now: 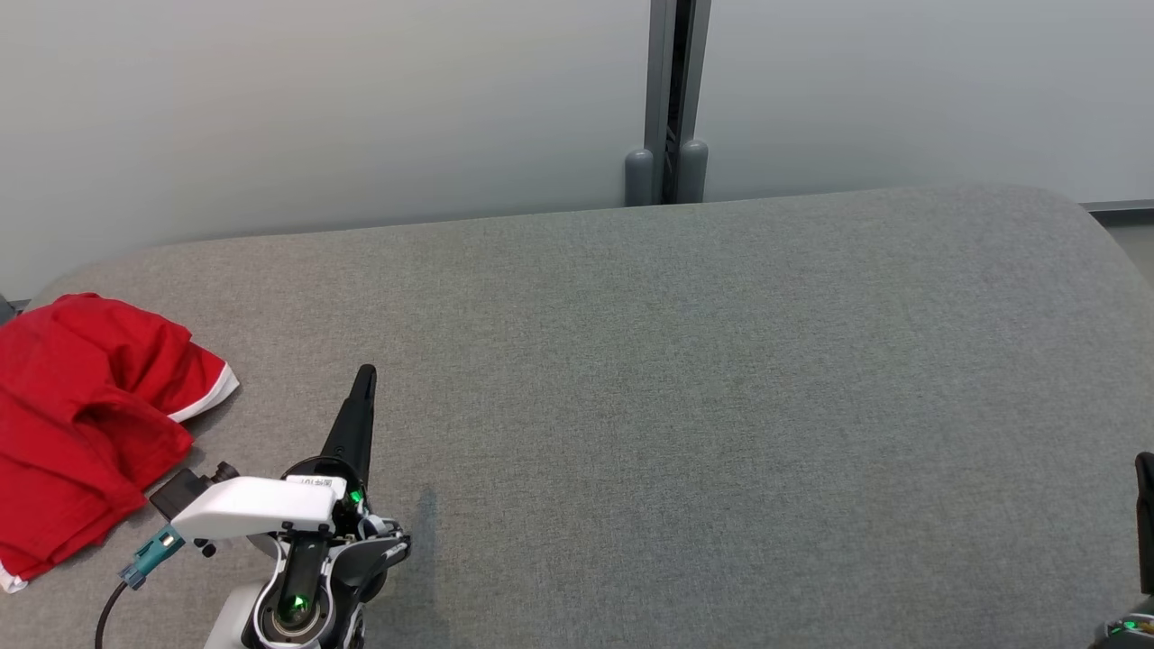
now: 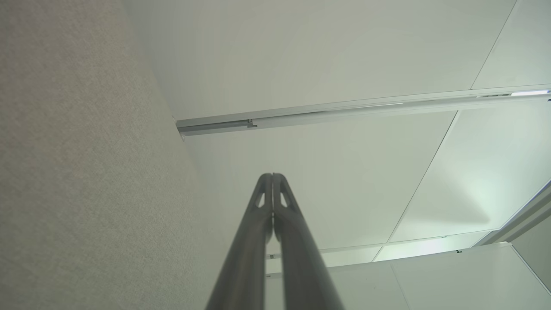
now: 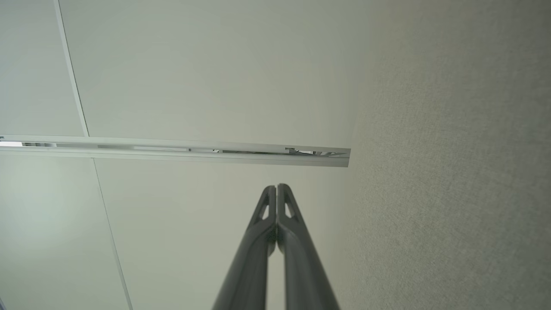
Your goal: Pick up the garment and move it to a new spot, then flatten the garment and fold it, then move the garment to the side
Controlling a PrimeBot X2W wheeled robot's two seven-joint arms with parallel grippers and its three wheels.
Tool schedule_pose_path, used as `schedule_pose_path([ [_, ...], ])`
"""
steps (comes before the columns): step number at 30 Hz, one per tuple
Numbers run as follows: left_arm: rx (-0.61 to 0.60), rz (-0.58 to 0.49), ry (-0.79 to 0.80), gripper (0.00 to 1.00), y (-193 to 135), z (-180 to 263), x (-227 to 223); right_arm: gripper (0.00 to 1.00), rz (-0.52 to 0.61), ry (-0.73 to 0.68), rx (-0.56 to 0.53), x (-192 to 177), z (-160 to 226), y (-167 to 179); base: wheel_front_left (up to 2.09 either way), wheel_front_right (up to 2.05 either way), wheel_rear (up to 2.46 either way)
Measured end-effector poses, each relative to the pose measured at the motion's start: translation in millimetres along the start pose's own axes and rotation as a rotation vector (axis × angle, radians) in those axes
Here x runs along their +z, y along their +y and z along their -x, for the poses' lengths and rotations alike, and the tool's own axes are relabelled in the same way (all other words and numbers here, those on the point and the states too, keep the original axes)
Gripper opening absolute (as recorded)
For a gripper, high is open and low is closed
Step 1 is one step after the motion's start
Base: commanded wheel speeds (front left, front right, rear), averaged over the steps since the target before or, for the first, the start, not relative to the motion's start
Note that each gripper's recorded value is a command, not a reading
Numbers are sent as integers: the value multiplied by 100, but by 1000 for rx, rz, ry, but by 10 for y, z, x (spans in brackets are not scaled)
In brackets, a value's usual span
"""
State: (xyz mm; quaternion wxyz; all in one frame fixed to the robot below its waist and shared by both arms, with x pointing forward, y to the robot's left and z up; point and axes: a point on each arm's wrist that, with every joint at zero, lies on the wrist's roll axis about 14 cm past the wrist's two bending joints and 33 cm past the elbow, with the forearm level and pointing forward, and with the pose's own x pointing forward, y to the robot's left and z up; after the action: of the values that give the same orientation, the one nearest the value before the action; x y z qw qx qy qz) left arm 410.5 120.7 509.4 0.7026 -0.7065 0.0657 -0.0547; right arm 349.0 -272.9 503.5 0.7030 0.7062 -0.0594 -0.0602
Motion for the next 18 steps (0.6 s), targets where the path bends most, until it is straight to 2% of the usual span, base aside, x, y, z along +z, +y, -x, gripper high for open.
schedule_pose_path([
  [18, 0, 0, 0, 0, 0, 0, 0, 0, 0, 0, 0, 0, 0, 0, 0, 0, 0],
])
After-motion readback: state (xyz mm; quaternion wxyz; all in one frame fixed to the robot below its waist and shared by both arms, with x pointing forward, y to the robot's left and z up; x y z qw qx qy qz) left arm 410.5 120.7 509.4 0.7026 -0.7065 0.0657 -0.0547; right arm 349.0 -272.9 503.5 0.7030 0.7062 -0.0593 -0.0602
